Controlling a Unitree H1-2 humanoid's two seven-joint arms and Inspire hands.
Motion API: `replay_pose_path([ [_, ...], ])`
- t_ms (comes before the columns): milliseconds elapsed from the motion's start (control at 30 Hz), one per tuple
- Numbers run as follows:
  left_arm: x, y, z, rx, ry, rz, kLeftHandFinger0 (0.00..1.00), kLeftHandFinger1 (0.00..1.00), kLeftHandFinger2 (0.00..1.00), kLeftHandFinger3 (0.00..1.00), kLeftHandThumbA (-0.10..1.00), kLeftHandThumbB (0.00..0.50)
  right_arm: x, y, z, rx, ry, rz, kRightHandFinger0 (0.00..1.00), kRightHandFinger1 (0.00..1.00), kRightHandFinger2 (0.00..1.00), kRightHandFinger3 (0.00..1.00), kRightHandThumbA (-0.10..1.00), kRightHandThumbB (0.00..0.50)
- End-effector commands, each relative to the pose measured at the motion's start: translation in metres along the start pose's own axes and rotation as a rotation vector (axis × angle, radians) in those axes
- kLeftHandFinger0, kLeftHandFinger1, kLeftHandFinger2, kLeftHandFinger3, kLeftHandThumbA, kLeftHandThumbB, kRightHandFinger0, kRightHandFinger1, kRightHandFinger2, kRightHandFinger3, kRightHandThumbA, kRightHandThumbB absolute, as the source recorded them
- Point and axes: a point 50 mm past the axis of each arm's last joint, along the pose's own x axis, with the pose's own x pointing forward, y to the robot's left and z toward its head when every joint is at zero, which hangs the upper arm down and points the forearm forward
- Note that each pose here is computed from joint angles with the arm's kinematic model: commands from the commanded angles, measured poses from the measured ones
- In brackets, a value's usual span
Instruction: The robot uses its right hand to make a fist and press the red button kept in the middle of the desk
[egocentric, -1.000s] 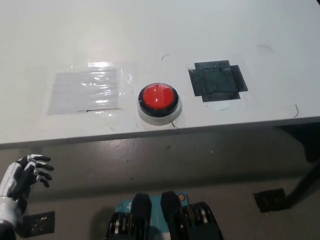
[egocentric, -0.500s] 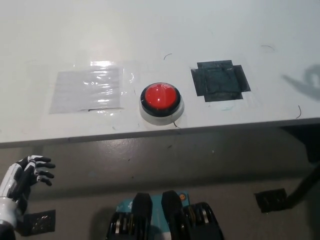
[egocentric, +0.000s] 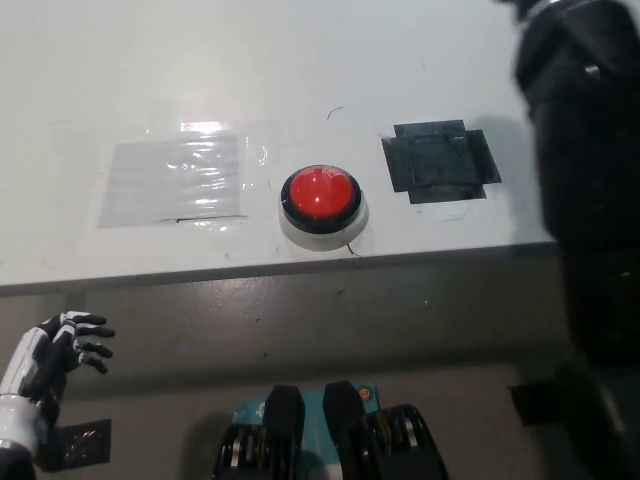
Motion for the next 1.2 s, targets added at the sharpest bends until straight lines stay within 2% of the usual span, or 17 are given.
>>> replay_pose_path([
  [0, 0.006, 0.000, 0.014, 0.013, -0.047, -0.013, 0.32, 0.35, 0.44, 0.54, 0.67, 0.124, 0.008, 0.035, 0.012, -0.018, -0.068, 0.079, 0.00, 0.00, 0.21, 0.28, 1.00, 0.459],
  [133, 0.007, 0.001, 0.012, -0.009, -0.054, -0.015, 0.30, 0.33, 0.41, 0.52, 0.64, 0.118, 0.007, 0.041, -0.003, -0.019, -0.068, 0.094, 0.00, 0.00, 0.17, 0.23, 1.00, 0.432],
  [167, 0.008, -0.002, 0.012, -0.022, -0.053, 0.005, 0.27, 0.30, 0.38, 0.50, 0.63, 0.137, 0.005, 0.043, -0.015, -0.022, -0.051, 0.095, 0.00, 0.00, 0.17, 0.24, 1.00, 0.421],
  [233, 0.010, -0.002, 0.011, -0.011, -0.076, -0.011, 0.22, 0.26, 0.33, 0.46, 0.64, 0.101, 0.003, 0.045, -0.029, -0.020, -0.017, 0.090, 0.00, 0.00, 0.17, 0.23, 1.00, 0.427],
  [333, 0.009, -0.002, 0.012, -0.005, -0.062, -0.012, 0.23, 0.27, 0.35, 0.47, 0.67, 0.130, 0.002, 0.046, -0.050, -0.012, 0.027, 0.081, 0.00, 0.00, 0.17, 0.21, 1.00, 0.420],
  [367, 0.008, -0.002, 0.012, -0.001, -0.056, -0.011, 0.31, 0.35, 0.44, 0.54, 0.68, 0.124, 0.001, 0.045, -0.056, -0.010, 0.032, 0.083, 0.00, 0.00, 0.19, 0.21, 1.00, 0.409],
  [467, 0.010, -0.004, 0.016, -0.007, -0.064, -0.006, 0.28, 0.33, 0.42, 0.53, 0.66, 0.132, 0.000, 0.038, -0.074, 0.020, 0.070, 0.067, 0.00, 0.00, 0.17, 0.21, 1.00, 0.398],
  [533, 0.010, -0.003, 0.014, -0.009, -0.062, -0.006, 0.32, 0.35, 0.43, 0.53, 0.67, 0.184, -0.003, 0.034, -0.087, 0.028, 0.084, 0.059, 0.00, 0.00, 0.17, 0.21, 1.00, 0.370],
  [600, 0.010, -0.003, 0.015, -0.017, -0.058, -0.003, 0.34, 0.37, 0.45, 0.56, 0.66, 0.193, -0.004, 0.033, -0.093, 0.030, 0.089, 0.060, 0.00, 0.00, 0.16, 0.21, 1.00, 0.367],
  [667, 0.011, -0.003, 0.016, -0.008, -0.057, -0.005, 0.31, 0.35, 0.44, 0.55, 0.68, 0.191, -0.012, 0.031, -0.112, 0.047, 0.117, 0.062, 0.00, 0.00, 0.15, 0.21, 1.00, 0.334],
  [733, 0.013, -0.003, 0.019, -0.004, -0.072, -0.013, 0.33, 0.35, 0.44, 0.55, 0.66, 0.139, -0.017, 0.031, -0.122, 0.068, 0.134, 0.063, 0.00, 0.00, 0.16, 0.24, 1.00, 0.308],
  [867, 0.012, -0.004, 0.019, -0.007, -0.070, -0.014, 0.27, 0.32, 0.40, 0.51, 0.67, 0.153, -0.031, 0.035, -0.153, 0.098, 0.170, 0.088, 0.00, 0.00, 0.13, 0.22, 1.00, 0.299],
  [933, 0.012, -0.004, 0.019, -0.011, -0.069, -0.014, 0.34, 0.38, 0.47, 0.56, 0.66, 0.154, -0.035, 0.038, -0.160, 0.114, 0.188, 0.090, 0.00, 0.00, 0.10, 0.19, 1.00, 0.305],
  [1000, 0.014, -0.004, 0.022, 0.006, -0.074, -0.019, 0.34, 0.38, 0.47, 0.57, 0.67, 0.126, -0.044, 0.047, -0.175, 0.120, 0.227, 0.091, 0.00, 0.00, 0.06, 0.15, 1.00, 0.305],
  [1100, 0.016, -0.005, 0.024, 0.005, -0.077, -0.019, 0.48, 0.48, 0.55, 0.64, 0.66, 0.130, -0.050, 0.056, -0.185, 0.147, 0.255, 0.099, 0.00, 0.00, 0.00, 0.10, 1.00, 0.318],
  [1133, 0.016, -0.005, 0.024, 0.009, -0.080, -0.020, 0.48, 0.48, 0.55, 0.64, 0.67, 0.131, -0.051, 0.057, -0.186, 0.147, 0.256, 0.100, 0.00, 0.00, 0.00, 0.10, 1.00, 0.317],
  [1167, 0.018, -0.005, 0.023, -0.005, -0.085, -0.023, 0.44, 0.44, 0.51, 0.61, 0.65, 0.128, -0.056, 0.065, -0.195, 0.145, 0.269, 0.123, 0.00, 0.00, 0.00, 0.07, 1.00, 0.295],
])
